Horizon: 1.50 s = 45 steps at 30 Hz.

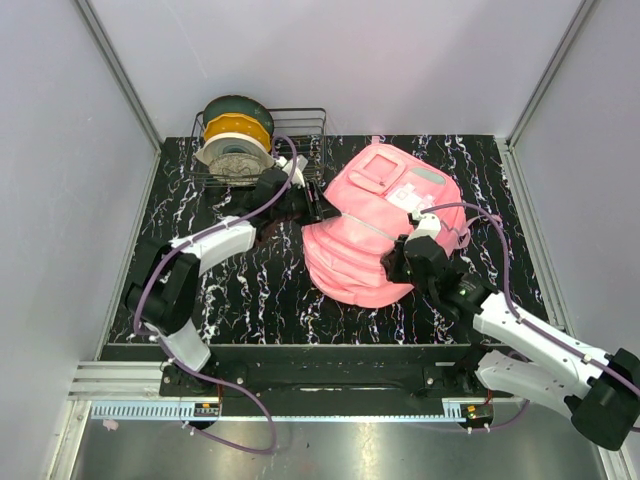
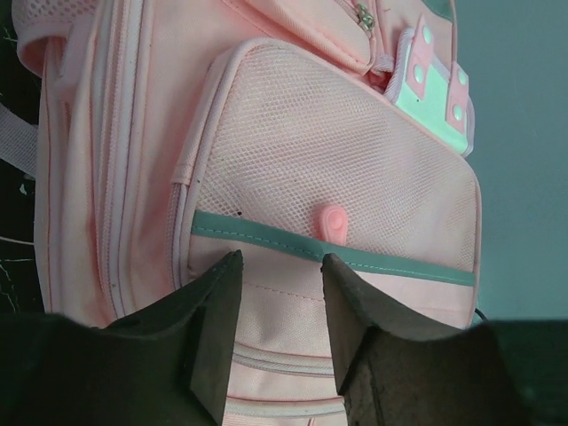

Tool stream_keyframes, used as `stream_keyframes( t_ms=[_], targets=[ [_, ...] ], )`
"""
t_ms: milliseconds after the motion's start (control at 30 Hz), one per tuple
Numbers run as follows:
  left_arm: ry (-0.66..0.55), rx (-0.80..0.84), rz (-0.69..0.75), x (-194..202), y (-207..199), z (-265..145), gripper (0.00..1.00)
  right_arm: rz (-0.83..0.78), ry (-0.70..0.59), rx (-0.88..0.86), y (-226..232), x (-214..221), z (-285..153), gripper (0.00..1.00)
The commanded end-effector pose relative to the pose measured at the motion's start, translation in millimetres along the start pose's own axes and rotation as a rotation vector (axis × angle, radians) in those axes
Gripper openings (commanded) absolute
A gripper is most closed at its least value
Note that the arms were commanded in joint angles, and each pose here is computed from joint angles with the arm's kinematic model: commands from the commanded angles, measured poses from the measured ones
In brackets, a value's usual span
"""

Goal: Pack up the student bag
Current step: Zip the student bag at the center of the board.

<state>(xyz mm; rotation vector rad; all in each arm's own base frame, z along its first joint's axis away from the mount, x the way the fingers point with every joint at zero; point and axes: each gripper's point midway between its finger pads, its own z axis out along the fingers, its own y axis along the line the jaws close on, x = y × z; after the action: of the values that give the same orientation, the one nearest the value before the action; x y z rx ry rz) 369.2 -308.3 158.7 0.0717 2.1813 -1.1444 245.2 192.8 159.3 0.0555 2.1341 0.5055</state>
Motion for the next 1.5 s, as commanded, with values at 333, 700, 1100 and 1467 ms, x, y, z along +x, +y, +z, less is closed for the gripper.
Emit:
stream_keyframes(
  t_ms=[333, 700, 1100, 1467],
  targets=[
    [0.003, 0.121, 0.059, -15.0, -25.4, 2.4, 0.00, 0.000, -0.073, -0.028, 6.4, -21.2, -11.8, 0.00],
    [-0.032, -0.068, 0.072, -6.6, 9.1, -33.5, 0.93, -0.016, -0.065, -0.023, 9.6, -23.0, -6.8, 0.00],
    [0.069, -0.035, 0.049, 7.3, 14.5, -9.8, 0.79, 0.027, -0.076, -0.046, 12.0, -23.6, -11.6, 0.00],
    [0.100, 0.020, 0.058, 10.4, 8.2, -2.4, 0.00, -0.052, -0.084, -0.023, 2.2, -23.9, -16.1, 0.00]
  ],
)
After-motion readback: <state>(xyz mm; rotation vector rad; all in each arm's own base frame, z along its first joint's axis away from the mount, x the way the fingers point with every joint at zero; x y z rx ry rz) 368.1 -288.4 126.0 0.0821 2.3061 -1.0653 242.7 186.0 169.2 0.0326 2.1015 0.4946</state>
